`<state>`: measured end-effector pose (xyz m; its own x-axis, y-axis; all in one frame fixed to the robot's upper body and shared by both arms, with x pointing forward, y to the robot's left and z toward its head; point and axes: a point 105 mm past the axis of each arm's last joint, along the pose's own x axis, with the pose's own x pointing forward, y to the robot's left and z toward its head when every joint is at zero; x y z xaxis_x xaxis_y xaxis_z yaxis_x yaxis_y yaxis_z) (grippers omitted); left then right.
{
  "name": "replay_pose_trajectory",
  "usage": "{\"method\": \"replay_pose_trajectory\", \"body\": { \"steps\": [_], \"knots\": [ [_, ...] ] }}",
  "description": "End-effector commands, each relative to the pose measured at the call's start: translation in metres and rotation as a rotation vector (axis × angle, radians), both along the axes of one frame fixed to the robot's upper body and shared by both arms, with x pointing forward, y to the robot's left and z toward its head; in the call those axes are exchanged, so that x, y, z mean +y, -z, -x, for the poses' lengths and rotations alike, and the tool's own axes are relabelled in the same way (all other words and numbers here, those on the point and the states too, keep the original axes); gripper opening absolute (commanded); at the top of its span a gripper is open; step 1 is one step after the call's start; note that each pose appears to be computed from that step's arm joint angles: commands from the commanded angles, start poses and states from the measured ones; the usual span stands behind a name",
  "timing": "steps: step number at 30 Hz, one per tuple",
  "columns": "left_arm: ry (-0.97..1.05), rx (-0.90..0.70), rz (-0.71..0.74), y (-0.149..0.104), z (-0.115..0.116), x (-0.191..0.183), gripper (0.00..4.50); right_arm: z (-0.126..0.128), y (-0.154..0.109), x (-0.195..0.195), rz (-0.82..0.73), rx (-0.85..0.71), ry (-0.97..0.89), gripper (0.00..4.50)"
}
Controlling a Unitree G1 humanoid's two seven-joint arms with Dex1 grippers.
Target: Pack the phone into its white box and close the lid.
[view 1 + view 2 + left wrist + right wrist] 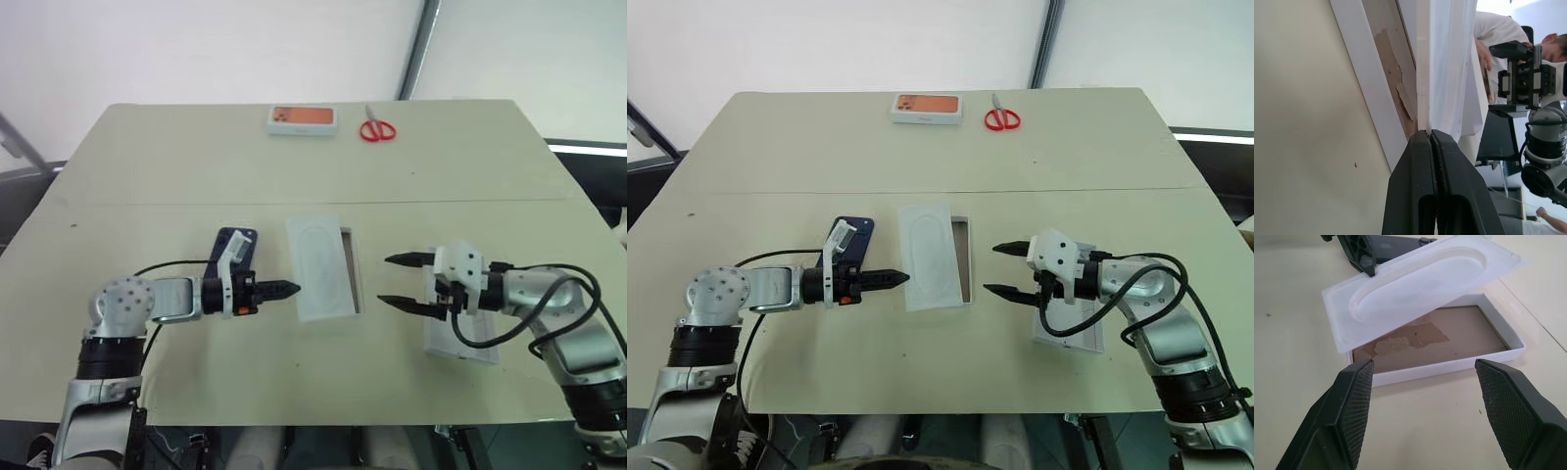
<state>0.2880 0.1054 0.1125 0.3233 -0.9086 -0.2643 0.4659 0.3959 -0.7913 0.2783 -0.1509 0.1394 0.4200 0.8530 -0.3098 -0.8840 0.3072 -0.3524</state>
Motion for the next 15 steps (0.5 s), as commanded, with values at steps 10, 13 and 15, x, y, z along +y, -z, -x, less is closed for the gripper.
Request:
{"method": "replay_pose_trajectory", "body": {
  "steps": [10,13,15],
  "knots": [
    [0.021,-0.048,-0.003,-0.012,-0.017,-0.004,0.00,-0.004,-0.003,0.010,-0.016,-0.067,0.001,3.45],
    [0.040,-0.040,0.007,-0.012,-0.019,-0.008,0.00,-0.004,-0.002,0.012,-0.020,-0.068,0.003,3.45],
    [0.062,-0.037,-0.002,-0.011,-0.020,-0.012,0.00,-0.004,-0.002,0.012,-0.021,-0.072,0.007,3.45]
  ]
}}
